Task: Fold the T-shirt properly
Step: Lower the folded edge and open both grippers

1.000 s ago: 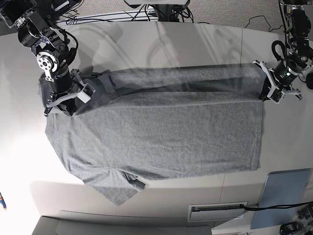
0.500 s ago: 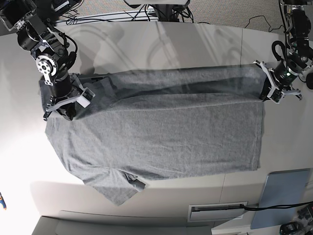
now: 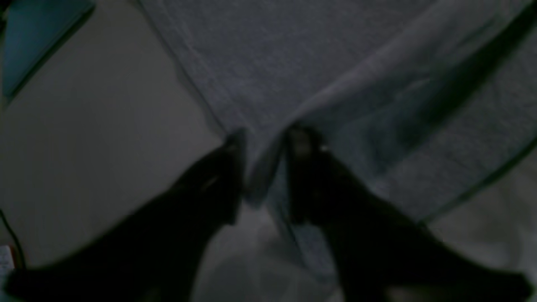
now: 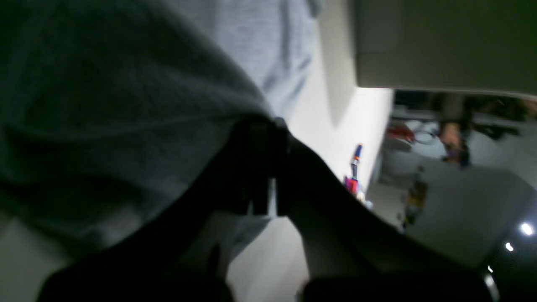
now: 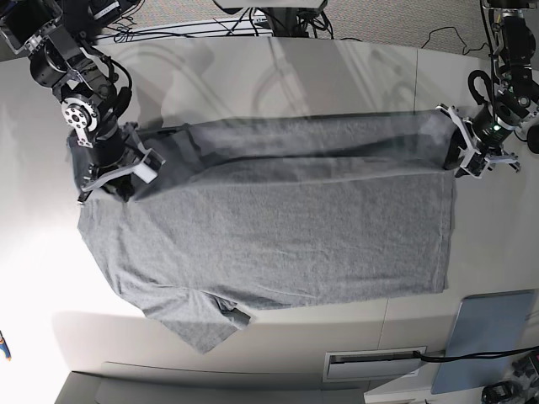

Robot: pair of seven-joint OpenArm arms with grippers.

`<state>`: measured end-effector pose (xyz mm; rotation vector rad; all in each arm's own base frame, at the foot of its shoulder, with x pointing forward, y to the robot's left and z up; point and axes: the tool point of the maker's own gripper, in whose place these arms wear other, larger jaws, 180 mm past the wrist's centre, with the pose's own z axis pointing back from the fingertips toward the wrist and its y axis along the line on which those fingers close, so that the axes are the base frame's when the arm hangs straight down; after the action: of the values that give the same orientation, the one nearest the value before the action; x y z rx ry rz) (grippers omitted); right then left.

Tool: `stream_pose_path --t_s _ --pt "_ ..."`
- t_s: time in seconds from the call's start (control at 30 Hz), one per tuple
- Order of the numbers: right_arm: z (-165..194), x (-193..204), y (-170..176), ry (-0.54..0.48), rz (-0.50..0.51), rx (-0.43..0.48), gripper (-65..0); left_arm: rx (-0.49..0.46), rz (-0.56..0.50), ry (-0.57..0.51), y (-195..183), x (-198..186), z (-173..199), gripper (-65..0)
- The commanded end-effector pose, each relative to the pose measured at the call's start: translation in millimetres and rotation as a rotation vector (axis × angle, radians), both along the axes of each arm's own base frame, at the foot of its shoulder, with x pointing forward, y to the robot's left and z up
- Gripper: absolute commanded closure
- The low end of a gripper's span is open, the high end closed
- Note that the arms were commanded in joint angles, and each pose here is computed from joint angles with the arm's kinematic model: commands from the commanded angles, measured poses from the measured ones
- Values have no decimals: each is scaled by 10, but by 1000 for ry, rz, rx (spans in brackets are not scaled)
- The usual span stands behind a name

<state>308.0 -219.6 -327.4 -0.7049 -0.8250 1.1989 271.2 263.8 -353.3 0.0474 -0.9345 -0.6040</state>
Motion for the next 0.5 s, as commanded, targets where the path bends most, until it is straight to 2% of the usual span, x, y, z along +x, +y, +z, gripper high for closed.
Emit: stream_pose_path --t_s 0.0,0.1,0.17,0.33,0.4,0.47 --pt "148 84 -32 -51 2 -14 -7 1 -4 -46 36 79 142 -227" --pt "148 90 -29 -57 -19 -4 -228 1 -4 -47 36 80 143 -228" --pt "172 108 -3 -80 -34 21 -302 1 -4 -47 36 80 143 -228" --pt "207 129 20 -113 -56 52 -305 1 -3 -46 36 78 141 -228" --pt "239 139 -22 -135 -101 88 -305 -7 -3 -44 29 69 137 -228" --pt "243 133 -80 -144 -158 126 -303 -55 7 -36 -8 45 135 -223"
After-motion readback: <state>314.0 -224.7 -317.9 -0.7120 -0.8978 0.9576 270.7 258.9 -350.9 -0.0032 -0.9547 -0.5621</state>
